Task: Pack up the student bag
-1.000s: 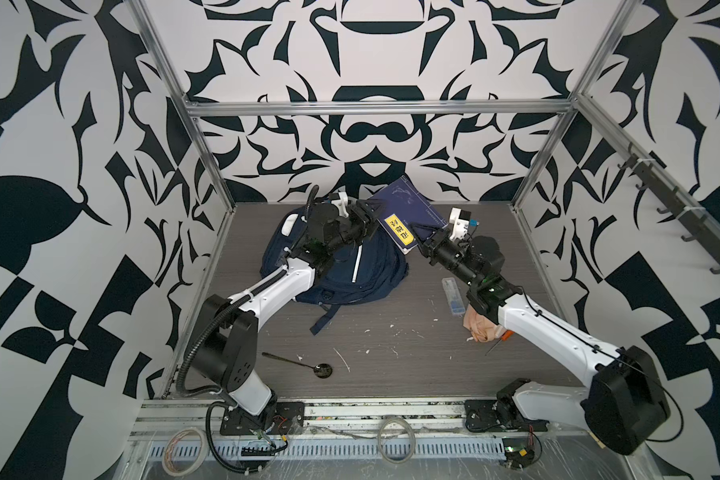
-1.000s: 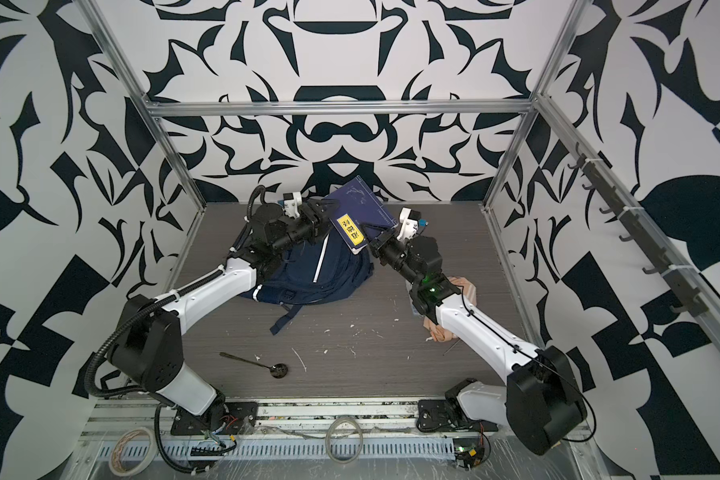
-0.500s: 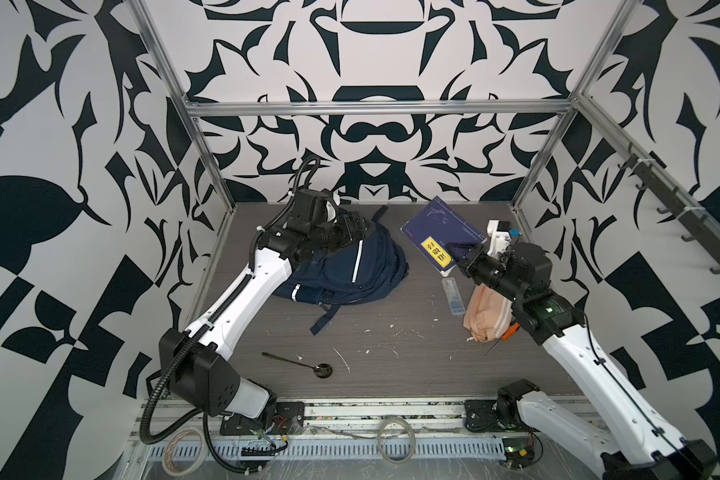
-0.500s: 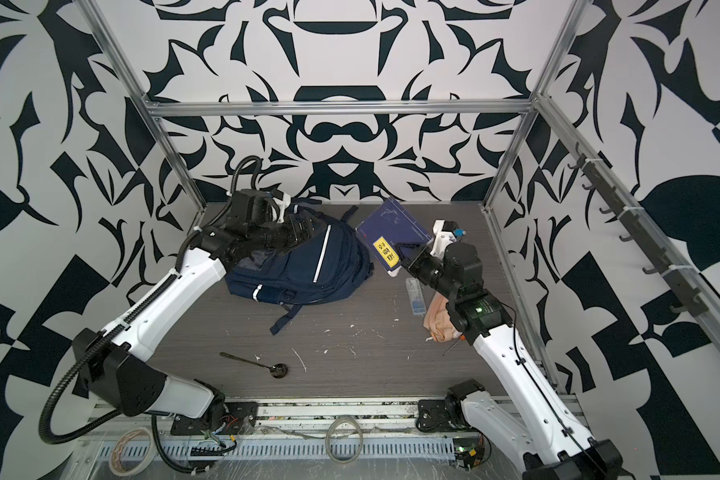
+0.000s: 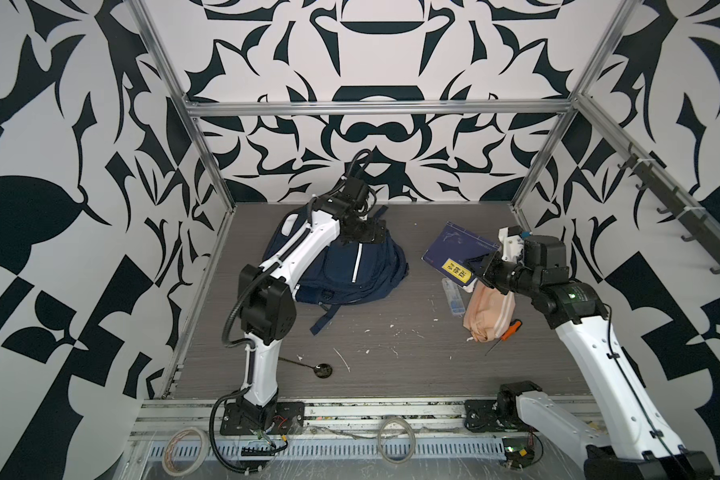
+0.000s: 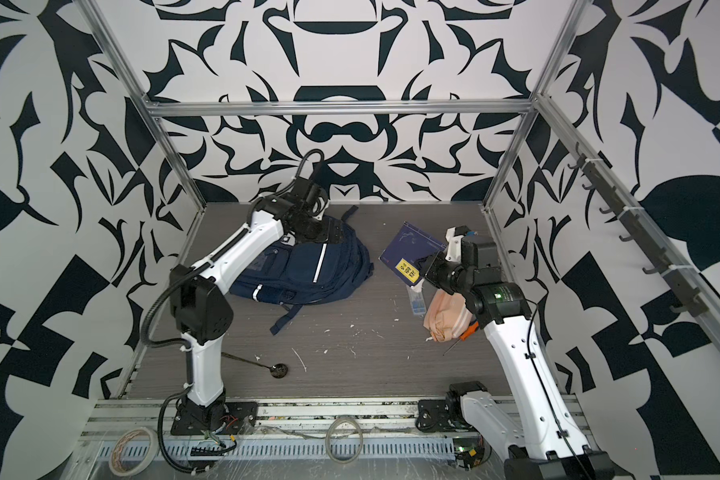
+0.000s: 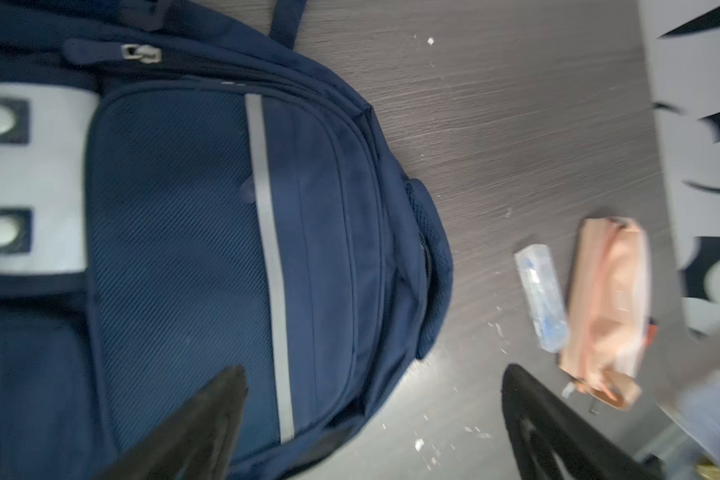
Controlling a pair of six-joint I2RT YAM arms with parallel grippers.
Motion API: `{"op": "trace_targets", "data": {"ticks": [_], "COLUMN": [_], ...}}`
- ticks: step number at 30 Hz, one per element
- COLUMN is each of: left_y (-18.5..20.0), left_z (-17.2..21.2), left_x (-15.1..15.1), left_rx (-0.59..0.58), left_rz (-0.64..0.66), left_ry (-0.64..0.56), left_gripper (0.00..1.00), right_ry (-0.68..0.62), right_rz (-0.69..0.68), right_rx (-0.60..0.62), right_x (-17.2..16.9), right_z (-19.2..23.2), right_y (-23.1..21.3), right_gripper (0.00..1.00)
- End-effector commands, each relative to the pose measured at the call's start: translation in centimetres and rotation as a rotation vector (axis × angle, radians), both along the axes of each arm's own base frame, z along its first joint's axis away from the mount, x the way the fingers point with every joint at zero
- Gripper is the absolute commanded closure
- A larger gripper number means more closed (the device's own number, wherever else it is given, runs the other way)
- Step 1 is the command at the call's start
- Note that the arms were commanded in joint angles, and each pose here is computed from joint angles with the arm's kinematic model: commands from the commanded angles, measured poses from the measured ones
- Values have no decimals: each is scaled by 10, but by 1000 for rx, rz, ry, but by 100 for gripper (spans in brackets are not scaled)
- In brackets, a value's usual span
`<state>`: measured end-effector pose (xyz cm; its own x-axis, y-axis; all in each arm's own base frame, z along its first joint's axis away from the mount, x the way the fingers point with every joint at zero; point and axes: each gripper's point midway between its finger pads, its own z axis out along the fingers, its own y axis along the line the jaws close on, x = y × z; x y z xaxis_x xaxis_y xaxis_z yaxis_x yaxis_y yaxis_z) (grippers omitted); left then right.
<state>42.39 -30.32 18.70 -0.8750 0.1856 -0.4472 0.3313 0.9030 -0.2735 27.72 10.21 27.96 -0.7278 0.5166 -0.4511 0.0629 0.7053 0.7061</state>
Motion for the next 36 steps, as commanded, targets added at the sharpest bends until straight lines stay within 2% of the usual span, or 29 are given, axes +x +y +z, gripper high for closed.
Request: {"op": "trace_targets", "data": {"ticks": [1, 5, 10, 15, 19, 22, 26, 28, 32, 36], "left_y": [0, -20, -26, -25, -17, -1, 16, 13, 9, 4], "left_z": [-31, -57, -85, -67, -51, -51, -67, -75, -102, -122], "left_x": [-6, 0, 13, 19, 8, 5, 19, 27, 34, 34], "left_rx": [189, 207, 244, 242, 157, 171, 217, 246, 297, 292], "left_rz": [-68, -73, -28, -20, -18, 10, 48, 35, 24, 24], "left_ry": [29, 62, 79, 9, 48, 41, 59, 44, 89, 122], "left_gripper": [2, 3, 1, 4, 3, 3, 6, 7, 11, 13], "right_ry": [-62, -40, -35, -29, -28, -37, -31, -22, -17, -29], "right_rz": [18, -1, -7, -3, -15, -26, -14, -7, -5, -12], "right_rx": [-54, -50, -39, -41, -37, -8, 26, 21, 17, 18], "right_x": [-13, -22, -26, -26, -21, -12, -3, -1, 3, 4], "right_z": [17, 9, 7, 6, 4, 6, 1, -2, -3, -1], "right_y": [-6, -9, -9, -9, -10, -8, -2, -1, -1, -2], "right_gripper": [100, 100, 100, 100, 100, 100, 100, 100, 100, 100]}}
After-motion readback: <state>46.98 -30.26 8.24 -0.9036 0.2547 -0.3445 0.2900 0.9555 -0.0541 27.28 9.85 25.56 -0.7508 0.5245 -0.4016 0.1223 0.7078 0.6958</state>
